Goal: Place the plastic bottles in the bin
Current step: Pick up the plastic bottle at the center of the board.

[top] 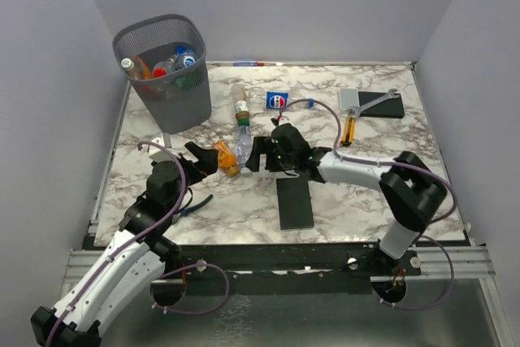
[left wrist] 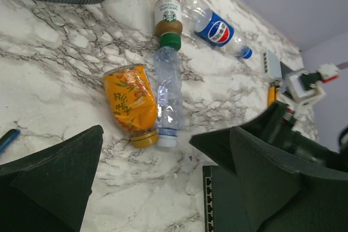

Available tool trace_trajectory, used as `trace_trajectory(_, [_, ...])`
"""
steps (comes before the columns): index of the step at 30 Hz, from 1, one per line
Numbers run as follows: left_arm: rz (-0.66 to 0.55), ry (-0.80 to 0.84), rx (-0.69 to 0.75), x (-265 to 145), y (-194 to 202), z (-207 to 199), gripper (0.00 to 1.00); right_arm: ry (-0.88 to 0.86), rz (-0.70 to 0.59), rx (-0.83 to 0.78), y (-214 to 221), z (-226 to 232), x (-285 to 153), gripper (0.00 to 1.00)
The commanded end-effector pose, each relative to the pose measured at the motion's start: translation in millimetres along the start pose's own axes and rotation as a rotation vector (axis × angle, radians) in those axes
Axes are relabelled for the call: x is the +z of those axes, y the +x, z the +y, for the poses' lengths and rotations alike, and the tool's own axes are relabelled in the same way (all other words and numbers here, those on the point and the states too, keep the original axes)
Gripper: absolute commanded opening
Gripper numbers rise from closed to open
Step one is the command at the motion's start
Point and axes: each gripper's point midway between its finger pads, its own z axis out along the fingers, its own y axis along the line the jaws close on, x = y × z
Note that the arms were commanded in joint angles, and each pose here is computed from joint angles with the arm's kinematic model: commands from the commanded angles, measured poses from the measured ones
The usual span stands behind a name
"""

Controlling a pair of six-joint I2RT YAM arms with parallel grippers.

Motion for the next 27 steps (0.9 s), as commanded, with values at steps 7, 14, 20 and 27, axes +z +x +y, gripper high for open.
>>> trace_trajectory(7, [-0.180,0.123,-0.136,-34.2,-28.9,-2.9,0.99,0.135,0.011,0.034,-17.5,-5.5,81.3,0.89])
trace_trajectory(14, [-0.186,0.111,-0.169,-35.1,-20.7,7.7,0.99,0.215,0.069,-0.003,-12.1,-20.2,105.9,0.83])
trace_trajectory(20, [-0.198,0.143,-0.177,-40.0,-21.4,6.1,0.99,0.249,0.120,0.000,5.8,-33.6,106.5,0.60])
trace_trajectory(27, [-0.225,0.182,-0.200,-44.8,-24.0,3.9,0.99,0.196,0.040,-0.012,-3.0,-31.2,51.2,0.41])
